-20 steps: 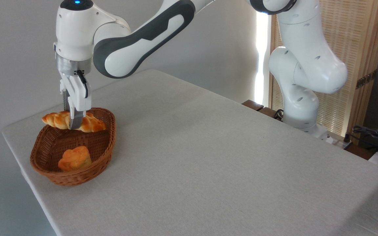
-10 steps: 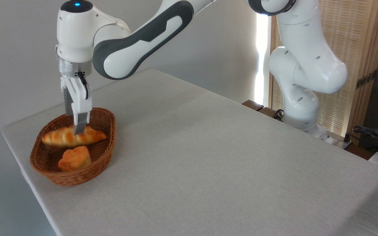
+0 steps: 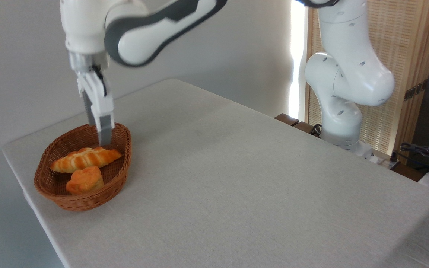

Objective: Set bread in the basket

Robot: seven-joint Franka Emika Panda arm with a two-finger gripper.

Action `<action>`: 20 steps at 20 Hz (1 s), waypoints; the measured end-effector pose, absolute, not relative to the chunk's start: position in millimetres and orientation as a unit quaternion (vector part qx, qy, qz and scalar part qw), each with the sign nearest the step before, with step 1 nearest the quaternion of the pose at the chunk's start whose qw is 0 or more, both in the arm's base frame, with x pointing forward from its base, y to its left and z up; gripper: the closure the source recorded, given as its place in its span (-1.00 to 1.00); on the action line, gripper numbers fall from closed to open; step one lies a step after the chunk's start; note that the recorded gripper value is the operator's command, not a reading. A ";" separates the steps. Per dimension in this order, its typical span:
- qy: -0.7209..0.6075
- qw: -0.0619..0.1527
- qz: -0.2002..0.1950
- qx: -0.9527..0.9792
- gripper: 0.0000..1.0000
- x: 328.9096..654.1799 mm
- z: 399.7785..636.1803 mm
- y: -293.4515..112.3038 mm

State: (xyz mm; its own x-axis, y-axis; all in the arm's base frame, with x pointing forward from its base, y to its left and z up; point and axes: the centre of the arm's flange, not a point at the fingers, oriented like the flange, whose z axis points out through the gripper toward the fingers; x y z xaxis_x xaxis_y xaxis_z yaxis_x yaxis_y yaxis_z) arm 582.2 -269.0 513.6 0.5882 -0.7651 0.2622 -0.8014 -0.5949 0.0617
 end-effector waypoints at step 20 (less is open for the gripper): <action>-0.349 0.045 0.030 0.935 -1.00 558.2 614.6 -41.1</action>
State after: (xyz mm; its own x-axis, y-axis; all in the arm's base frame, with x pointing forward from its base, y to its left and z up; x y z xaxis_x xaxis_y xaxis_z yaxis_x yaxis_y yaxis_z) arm 558.2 -41.1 614.6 0.7543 -0.6505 0.0884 -0.6560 -0.7521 0.0635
